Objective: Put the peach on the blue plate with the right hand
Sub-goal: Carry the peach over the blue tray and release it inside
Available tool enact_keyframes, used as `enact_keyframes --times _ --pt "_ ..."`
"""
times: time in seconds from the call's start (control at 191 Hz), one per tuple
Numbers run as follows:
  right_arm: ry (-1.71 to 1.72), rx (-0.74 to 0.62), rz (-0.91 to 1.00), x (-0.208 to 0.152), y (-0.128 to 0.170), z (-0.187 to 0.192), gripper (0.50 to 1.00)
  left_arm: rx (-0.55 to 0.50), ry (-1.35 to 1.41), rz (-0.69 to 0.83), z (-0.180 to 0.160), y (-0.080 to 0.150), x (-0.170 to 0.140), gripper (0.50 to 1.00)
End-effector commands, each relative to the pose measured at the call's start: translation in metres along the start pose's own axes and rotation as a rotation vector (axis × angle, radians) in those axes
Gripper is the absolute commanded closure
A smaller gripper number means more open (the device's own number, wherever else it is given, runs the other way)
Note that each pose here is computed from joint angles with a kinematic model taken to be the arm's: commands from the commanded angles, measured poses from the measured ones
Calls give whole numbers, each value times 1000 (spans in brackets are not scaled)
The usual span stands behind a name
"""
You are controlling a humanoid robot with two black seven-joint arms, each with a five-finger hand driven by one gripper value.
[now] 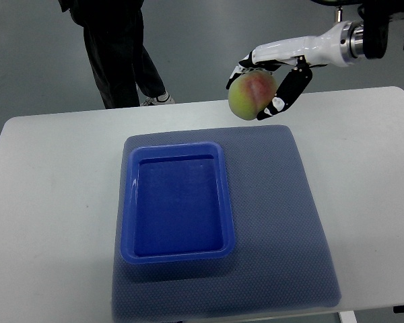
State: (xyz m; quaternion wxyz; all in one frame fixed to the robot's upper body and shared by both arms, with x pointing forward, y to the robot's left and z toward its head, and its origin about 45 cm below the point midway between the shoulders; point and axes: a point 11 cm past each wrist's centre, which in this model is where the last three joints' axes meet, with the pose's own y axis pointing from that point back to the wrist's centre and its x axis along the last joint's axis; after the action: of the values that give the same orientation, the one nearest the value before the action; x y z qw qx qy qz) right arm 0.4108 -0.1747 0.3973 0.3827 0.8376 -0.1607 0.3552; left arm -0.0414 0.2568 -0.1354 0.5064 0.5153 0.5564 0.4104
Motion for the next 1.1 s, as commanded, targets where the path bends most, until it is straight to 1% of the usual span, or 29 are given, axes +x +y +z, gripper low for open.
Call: enact_keyframes --times 0.0,0.026,0.031,0.115,0.142,0.189,0.194,0.231,0.268,0.32,0.325,0.336,0.399,0.451,0.456,0.509,0.561,0.567,0.619,0.671,0.682,0.792,0.797,0.871,0.934,0.939,0.981,1.044,1.096 --pt "18 38 -27 0 -26 -22 1000 -1 -1 0 0 0 0 500" --pt "18 38 -27 0 -26 -22 1000 -1 -1 0 0 0 0 500" --pt "16 61 -47 -2 -42 -34 1000 1 0 2 -1 0 0 500" --pt "35 72 -91 -13 -71 -48 1000 -1 0 2 0 0 0 500" --pt "42 73 -98 -16 -78 -52 1000 -1 -1 0 0 0 0 500" --pt "42 73 -98 -16 -78 -52 1000 -1 -1 0 0 0 0 500" --pt "50 80 -109 -23 -94 -60 1000 -1 -1 0 0 0 0 500" --pt "58 90 -122 -30 -108 -68 1000 -1 0 2 0 0 0 500" --pt "62 100 -135 -35 -117 -75 1000 -1 -1 0 0 0 0 500" --pt "62 100 -135 -35 -117 -75 1000 -1 -1 0 0 0 0 500" --pt "64 112 -157 -46 -130 -83 1000 -1 -1 0 0 0 0 500" --pt "64 116 -163 -49 -134 -86 1000 -1 -1 0 0 0 0 500" --pt "59 124 -187 -62 -148 -92 1000 -1 -1 0 0 0 0 500" --pt "58 125 -187 -62 -148 -92 1000 -1 -1 0 0 0 0 500" --pt "68 139 -205 -72 -159 -102 1000 -1 -1 0 0 0 0 500" --pt "67 143 -225 -84 -168 -107 1000 -1 -1 0 0 0 0 500" --pt "67 143 -225 -84 -168 -107 1000 -1 -1 0 0 0 0 500" --pt "57 139 -242 -96 -177 -106 1000 -1 0 2 0 0 0 500" --pt "38 119 -235 -99 -180 -95 1000 -1 -1 0 0 0 0 500" --pt "38 119 -235 -99 -180 -95 1000 -1 -1 0 0 0 0 500" --pt "19 99 -227 -100 -182 -84 1000 -1 -1 0 0 0 0 500" --pt "2 85 -224 -103 -184 -76 1000 -1 -1 0 0 0 0 500" --pt "-4 70 -217 -105 -186 -68 1000 -1 -2 0 0 0 0 500" --pt "-12 43 -207 -108 -188 -55 1000 -1 -2 -1 0 0 0 500" --pt "-15 40 -206 -109 -189 -53 1000 -1 -2 -1 0 0 0 500" --pt "-25 30 -211 -115 -190 -47 1000 -1 -2 -1 0 0 0 500" --pt "-32 26 -219 -121 -191 -43 1000 -1 -2 -1 0 0 0 500" --pt "-35 25 -218 -121 -191 -42 1000 -1 -2 -1 0 0 0 500" --pt "-59 12 -210 -128 -193 -33 1000 -1 -2 -1 0 0 0 500"
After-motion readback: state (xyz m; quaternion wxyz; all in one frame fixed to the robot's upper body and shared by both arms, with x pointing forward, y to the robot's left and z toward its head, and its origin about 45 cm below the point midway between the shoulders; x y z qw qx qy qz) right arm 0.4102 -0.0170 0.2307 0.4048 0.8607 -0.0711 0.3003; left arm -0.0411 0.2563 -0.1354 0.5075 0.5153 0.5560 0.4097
